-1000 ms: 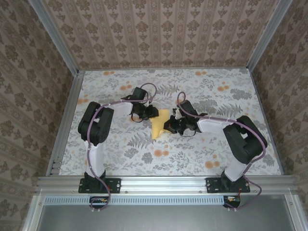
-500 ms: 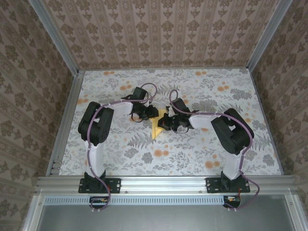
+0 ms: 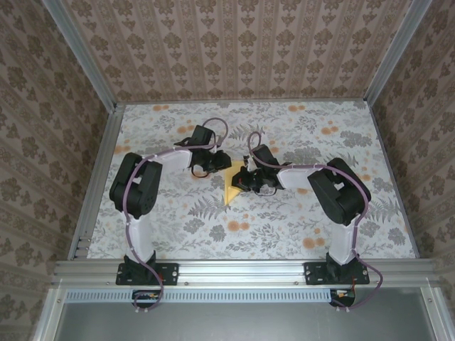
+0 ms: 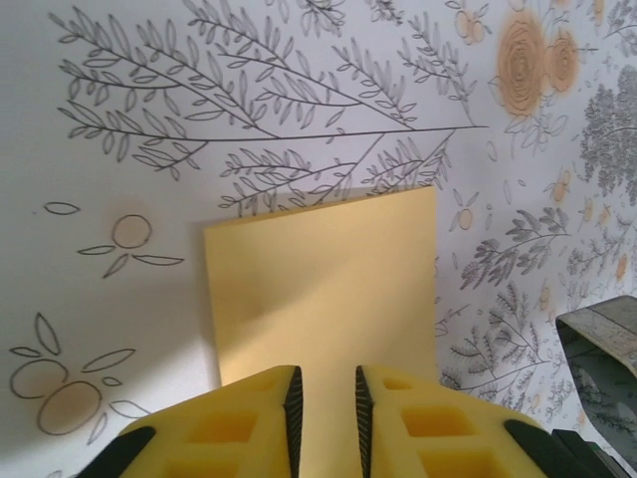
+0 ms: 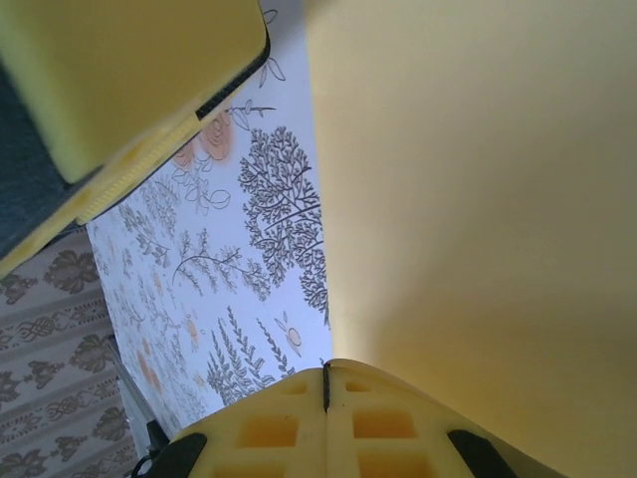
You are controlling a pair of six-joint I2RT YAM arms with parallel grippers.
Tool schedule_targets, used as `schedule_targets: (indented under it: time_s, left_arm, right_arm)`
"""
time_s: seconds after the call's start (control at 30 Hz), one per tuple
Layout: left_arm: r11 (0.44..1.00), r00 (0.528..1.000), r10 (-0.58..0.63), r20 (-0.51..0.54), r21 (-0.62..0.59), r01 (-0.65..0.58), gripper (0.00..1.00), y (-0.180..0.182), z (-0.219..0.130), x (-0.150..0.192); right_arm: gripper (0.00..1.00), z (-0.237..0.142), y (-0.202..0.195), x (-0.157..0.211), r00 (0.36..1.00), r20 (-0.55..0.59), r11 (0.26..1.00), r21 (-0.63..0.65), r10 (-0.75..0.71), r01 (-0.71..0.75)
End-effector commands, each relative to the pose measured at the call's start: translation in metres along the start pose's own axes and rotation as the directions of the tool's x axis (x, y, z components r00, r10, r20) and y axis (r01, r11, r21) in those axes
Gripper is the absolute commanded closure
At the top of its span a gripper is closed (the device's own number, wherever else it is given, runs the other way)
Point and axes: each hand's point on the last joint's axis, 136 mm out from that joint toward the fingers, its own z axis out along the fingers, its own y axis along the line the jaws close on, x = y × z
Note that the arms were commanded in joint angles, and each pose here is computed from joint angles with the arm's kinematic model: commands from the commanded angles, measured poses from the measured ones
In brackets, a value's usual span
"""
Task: Fold a paper plane with a square sheet of paper (pick it up from the middle)
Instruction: Third fold the triangle at the center of the table.
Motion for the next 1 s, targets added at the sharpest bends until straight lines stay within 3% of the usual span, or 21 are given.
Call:
schedule_targets:
  time_s: [0.0, 0.97]
  left_arm:
    - [0.999, 0.999, -0.031, -0.019, -0.022, 0.031, 0.79, 0.009, 0.011, -0.001]
    - [0.997, 0.996, -0.047, -0.069, -0.058, 0.043, 0.83, 0.022, 0.02, 0.011]
  right_arm:
    - [0.99, 0.006, 0.007, -0.011, 0.999, 0.033, 0.999, -0.018, -0.039, 0.04]
    - [0.98, 0.02, 0.005, -0.017, 0.999, 0.017, 0.999, -0.024, -0.047, 0.047]
